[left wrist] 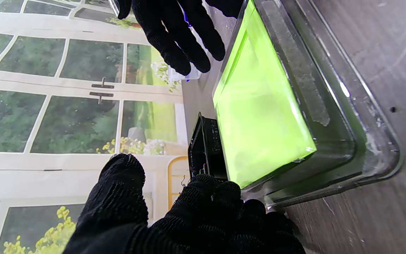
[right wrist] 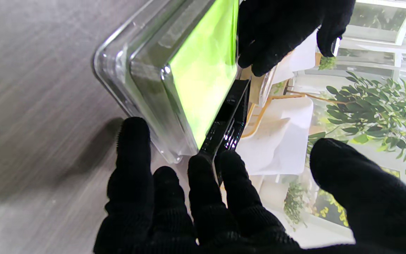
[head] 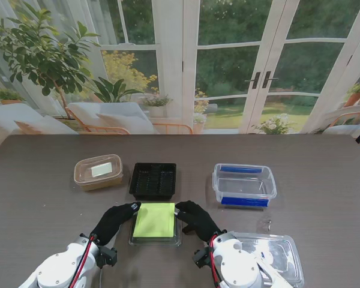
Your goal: Pair container bodies with their lids
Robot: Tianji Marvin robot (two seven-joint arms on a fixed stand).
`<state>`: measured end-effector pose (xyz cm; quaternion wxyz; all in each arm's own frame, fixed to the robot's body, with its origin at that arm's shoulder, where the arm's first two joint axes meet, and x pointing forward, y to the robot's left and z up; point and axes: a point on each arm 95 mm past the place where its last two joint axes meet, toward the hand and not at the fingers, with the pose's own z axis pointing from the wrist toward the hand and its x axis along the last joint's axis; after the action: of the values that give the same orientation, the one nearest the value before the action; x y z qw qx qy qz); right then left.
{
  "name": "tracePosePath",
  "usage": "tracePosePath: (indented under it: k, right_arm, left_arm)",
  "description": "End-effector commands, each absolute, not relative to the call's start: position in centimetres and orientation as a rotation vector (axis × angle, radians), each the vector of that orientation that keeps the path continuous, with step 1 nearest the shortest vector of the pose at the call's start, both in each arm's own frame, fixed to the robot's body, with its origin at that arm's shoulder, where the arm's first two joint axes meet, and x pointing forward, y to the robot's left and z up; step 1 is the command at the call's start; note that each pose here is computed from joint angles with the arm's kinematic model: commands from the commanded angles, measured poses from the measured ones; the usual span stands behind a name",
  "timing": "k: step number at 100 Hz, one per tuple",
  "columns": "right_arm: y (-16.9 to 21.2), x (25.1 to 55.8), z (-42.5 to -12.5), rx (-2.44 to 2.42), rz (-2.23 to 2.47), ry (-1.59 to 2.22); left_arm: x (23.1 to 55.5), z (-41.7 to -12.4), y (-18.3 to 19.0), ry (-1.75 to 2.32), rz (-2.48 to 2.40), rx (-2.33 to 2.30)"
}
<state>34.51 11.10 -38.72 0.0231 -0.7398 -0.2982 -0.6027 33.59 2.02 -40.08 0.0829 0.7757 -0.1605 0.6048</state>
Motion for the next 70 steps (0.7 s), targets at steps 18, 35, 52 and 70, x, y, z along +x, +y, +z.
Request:
tracePosePath:
  k: [18, 35, 52, 70]
  right_arm:
    - [12.1, 34.3, -39.2, -2.269, -1.827, -0.997]
    - [12.3, 34.2, -39.4, -2.259, -1.809, -1.007]
    - [12.6, 33.9, -39.5, -2.245, -1.792, -1.016]
    - [12.9, 33.7, -39.6, -2.242, -1.775, -1.008]
  left_arm:
    - [32.4, -41.1, 1.7, -0.502, 1.710, 2.350]
    - [32.3, -41.4, 1.3, -0.513, 1.659, 2.336]
    - [32.1, -41.4, 1.0, -0.539, 1.623, 2.317]
    - [31.8, -41.2, 0.7, -0.545, 1.603, 2.317]
